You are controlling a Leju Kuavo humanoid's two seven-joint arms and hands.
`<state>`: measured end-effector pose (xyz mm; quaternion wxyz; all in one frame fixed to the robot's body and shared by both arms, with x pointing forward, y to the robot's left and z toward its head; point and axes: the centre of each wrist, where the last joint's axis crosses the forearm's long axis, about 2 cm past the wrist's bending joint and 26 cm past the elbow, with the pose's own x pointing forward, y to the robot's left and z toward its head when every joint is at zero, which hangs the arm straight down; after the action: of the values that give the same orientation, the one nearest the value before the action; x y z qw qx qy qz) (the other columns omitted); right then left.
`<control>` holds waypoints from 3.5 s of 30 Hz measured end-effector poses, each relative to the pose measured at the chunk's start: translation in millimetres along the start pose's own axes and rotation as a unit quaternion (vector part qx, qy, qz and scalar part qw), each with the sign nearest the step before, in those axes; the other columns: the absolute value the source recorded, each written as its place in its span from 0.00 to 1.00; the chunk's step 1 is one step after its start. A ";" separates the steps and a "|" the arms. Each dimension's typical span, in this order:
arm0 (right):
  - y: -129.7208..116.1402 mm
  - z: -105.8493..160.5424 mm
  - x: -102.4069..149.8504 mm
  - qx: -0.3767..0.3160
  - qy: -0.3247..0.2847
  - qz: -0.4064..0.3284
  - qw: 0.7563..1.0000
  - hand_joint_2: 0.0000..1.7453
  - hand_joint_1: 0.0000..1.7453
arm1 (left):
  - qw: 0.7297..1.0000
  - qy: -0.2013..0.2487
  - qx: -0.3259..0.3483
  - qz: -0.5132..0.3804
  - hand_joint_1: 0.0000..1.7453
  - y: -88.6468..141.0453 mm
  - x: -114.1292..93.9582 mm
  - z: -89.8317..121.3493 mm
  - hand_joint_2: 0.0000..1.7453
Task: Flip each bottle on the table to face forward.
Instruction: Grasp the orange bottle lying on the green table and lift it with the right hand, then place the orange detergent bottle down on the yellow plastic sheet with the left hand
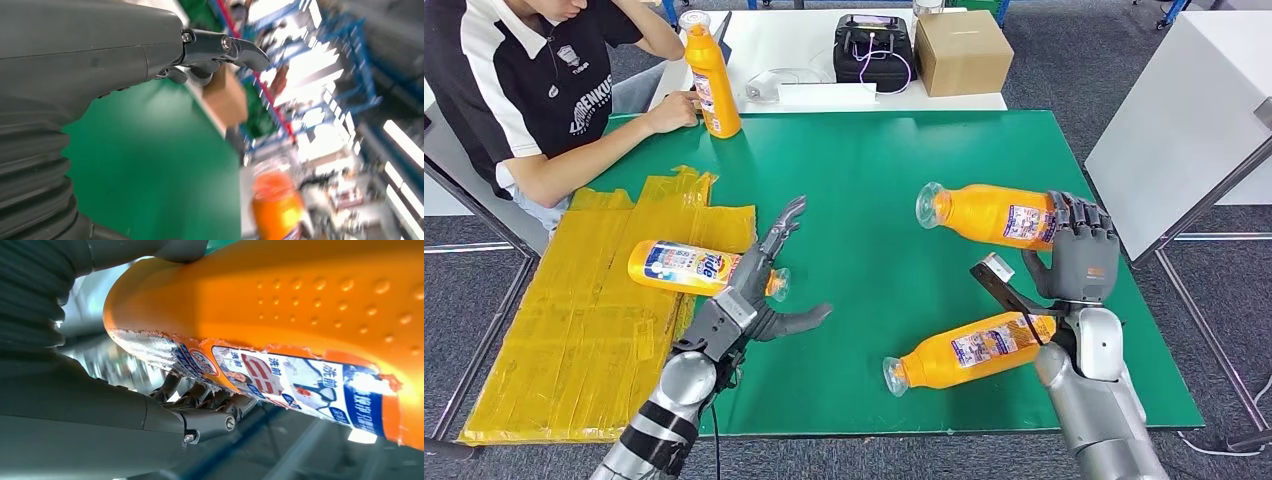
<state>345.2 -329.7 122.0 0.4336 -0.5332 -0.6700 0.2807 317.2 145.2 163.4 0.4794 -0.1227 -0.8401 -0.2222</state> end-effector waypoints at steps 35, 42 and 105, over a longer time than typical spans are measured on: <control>31.1 34.0 169.1 0.134 -0.048 -0.527 0.838 1.00 1.00 | 0.990 -0.059 0.002 -0.124 0.00 -25.8 25.4 -32.4 1.00; 31.6 35.9 196.1 0.165 -0.079 -0.525 0.831 1.00 1.00 | 0.991 -0.070 -0.004 -0.114 0.00 -34.3 31.6 -35.1 1.00; 54.8 60.5 249.4 0.273 -0.127 -0.481 0.824 1.00 1.00 | 0.999 0.029 0.006 0.020 1.00 -11.2 -14.1 -51.0 1.00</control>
<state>304.0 -70.6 118.1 0.5523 0.0368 -0.7866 0.2735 358.0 110.6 170.9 0.5082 -0.1299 -0.8249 -0.2108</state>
